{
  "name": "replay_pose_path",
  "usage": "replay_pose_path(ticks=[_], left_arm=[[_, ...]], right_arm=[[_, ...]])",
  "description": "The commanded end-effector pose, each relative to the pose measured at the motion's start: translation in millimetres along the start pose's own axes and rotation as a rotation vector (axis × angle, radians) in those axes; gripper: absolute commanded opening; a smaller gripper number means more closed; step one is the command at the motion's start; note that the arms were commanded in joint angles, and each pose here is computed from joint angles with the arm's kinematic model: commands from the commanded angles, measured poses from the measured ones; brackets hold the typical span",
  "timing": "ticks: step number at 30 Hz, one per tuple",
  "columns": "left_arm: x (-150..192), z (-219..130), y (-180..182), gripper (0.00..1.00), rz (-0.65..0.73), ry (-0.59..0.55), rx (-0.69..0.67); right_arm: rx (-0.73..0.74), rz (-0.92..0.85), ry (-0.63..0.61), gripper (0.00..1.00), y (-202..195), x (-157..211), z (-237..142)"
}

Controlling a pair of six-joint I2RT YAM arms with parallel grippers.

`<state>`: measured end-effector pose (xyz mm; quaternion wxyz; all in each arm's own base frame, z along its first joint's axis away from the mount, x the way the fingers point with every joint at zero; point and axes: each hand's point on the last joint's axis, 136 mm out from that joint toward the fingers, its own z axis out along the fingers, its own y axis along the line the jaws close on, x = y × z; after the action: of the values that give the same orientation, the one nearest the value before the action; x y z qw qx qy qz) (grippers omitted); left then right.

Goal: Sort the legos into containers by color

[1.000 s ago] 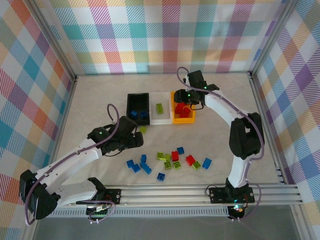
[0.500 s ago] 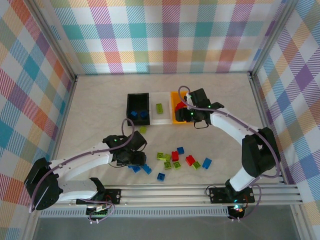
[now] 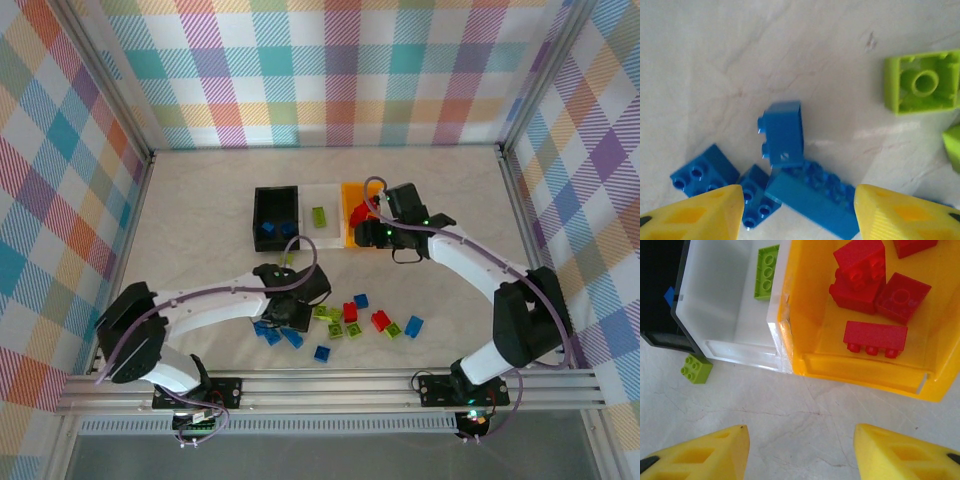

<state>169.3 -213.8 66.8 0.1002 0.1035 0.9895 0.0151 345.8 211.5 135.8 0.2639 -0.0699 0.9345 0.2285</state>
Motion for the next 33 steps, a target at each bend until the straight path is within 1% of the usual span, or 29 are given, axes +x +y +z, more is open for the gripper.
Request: replay_pose_path(ticks=[1, 5, 11, 14, 20, 23, 25, 28, 33], left_arm=[[-16, 6, 3, 0.56, 0.028, -0.023, -0.046], [-20, 18, 9, 0.5, 0.013, 0.003, -0.072], [-16, 37, 13, 0.49, 0.0, 0.045, -0.092], [-14, 44, 13, 0.42, -0.009, 0.057, -0.091], [-20, 39, 13, 0.27, -0.016, 0.035, -0.086], [-27, 34, 15, 0.24, -0.033, 0.02, -0.084], [-36, 26, 19, 0.22, -0.064, -0.001, -0.069], [-63, 2, 31, 0.21, -0.13, -0.077, -0.049], [-130, -42, 62, 0.2, -0.264, -0.221, -0.011]], right_arm=[[-0.01, 0.006, -0.055, 0.58, 1, -10, -13], [-0.013, 0.014, -0.076, 0.58, -2, -11, -21], [-0.021, 0.028, -0.086, 0.58, -5, -13, -23], [-0.024, 0.031, -0.09, 0.58, -5, -15, -24], [-0.027, 0.033, -0.096, 0.58, -6, -17, -26], [-0.027, 0.037, -0.093, 0.58, -6, -16, -25], [-0.026, 0.04, -0.089, 0.58, -7, -15, -25], [-0.034, 0.045, -0.085, 0.58, -5, -13, -26], [-0.048, 0.05, -0.078, 0.58, -4, -8, -27]])
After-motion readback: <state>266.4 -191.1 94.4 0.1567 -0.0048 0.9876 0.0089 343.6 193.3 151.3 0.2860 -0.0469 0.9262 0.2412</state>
